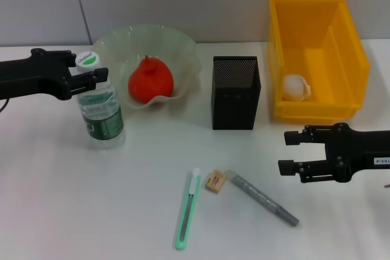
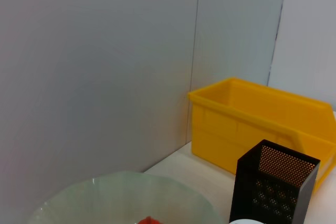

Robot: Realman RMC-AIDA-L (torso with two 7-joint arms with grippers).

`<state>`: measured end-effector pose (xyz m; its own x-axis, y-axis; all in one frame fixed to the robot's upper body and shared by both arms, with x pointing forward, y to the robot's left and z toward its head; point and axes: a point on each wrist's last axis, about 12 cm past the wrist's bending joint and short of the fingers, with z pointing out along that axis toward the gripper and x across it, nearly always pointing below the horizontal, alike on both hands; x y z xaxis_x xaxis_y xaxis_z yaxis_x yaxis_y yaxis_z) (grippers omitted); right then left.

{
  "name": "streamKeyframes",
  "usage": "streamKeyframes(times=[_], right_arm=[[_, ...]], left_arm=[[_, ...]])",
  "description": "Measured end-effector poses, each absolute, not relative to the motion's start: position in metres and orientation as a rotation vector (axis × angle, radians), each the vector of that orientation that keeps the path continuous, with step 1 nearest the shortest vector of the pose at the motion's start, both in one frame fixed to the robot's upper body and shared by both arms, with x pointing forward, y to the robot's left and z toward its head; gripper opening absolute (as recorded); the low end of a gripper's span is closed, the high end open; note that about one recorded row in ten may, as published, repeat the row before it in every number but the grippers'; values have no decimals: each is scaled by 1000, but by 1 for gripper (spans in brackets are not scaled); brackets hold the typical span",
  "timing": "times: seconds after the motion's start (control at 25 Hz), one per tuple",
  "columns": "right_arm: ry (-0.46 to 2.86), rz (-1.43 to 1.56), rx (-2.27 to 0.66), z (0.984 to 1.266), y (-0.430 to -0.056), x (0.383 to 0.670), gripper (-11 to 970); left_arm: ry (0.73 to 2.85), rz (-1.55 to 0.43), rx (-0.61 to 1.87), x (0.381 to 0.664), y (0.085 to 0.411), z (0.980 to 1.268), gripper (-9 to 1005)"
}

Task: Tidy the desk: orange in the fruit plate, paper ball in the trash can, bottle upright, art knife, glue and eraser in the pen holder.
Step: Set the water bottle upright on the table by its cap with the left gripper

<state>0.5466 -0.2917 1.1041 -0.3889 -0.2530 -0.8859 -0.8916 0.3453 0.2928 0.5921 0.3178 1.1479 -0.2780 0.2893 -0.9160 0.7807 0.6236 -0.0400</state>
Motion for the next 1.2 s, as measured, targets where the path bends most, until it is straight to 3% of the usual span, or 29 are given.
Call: streamKeyframes(times=[1.2], right_arm=[[1845, 1060, -1008, 1105, -290, 548, 788]], left_arm=[[1871, -605, 859, 595, 314, 1145, 482]])
